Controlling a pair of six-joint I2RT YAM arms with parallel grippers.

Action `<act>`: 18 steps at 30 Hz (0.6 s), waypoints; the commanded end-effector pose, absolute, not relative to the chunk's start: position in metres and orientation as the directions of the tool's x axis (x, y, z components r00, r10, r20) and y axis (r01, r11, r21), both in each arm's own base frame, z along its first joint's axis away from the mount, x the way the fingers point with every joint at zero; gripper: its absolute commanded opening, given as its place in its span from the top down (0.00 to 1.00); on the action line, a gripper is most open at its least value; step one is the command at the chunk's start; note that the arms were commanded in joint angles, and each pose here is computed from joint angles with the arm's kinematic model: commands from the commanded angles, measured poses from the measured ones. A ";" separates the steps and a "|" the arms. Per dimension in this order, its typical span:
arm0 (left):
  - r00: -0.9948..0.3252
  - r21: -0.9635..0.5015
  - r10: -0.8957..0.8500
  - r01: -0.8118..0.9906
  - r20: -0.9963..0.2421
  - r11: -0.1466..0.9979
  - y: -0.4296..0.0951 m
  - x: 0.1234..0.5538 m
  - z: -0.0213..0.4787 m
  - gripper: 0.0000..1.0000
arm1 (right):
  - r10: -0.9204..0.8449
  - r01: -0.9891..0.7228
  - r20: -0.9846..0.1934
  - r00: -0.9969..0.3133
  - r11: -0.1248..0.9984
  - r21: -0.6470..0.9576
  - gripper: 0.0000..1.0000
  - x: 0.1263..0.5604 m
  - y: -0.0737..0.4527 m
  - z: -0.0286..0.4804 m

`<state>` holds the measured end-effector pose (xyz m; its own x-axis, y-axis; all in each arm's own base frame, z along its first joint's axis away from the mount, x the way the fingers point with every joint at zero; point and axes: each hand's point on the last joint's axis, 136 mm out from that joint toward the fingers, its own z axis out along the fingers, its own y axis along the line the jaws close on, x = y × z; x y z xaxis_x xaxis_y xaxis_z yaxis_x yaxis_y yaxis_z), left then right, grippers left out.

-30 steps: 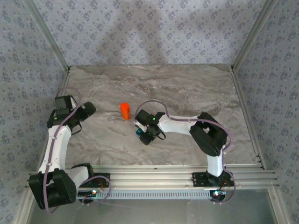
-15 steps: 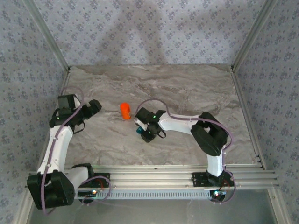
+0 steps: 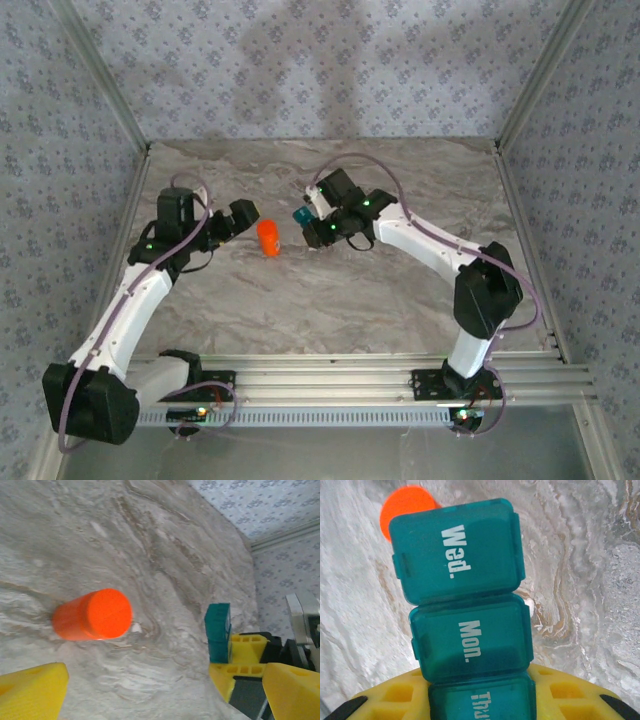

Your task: Sort the pills into containers

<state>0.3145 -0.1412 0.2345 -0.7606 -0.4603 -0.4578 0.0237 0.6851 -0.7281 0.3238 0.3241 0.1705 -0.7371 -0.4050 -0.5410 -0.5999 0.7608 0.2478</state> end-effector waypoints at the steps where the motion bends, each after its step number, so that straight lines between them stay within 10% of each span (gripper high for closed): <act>1: -0.730 -0.789 -0.494 0.100 -0.472 0.606 -0.161 0.328 0.275 0.01 | -0.329 -0.566 -0.544 -0.772 0.746 0.352 0.68 0.323 0.330 0.196; 18: -0.741 -0.859 -0.511 0.174 -0.436 0.481 -0.208 0.359 0.309 0.01 | -0.224 -0.542 -0.589 -0.776 0.715 0.441 0.70 0.334 0.357 0.223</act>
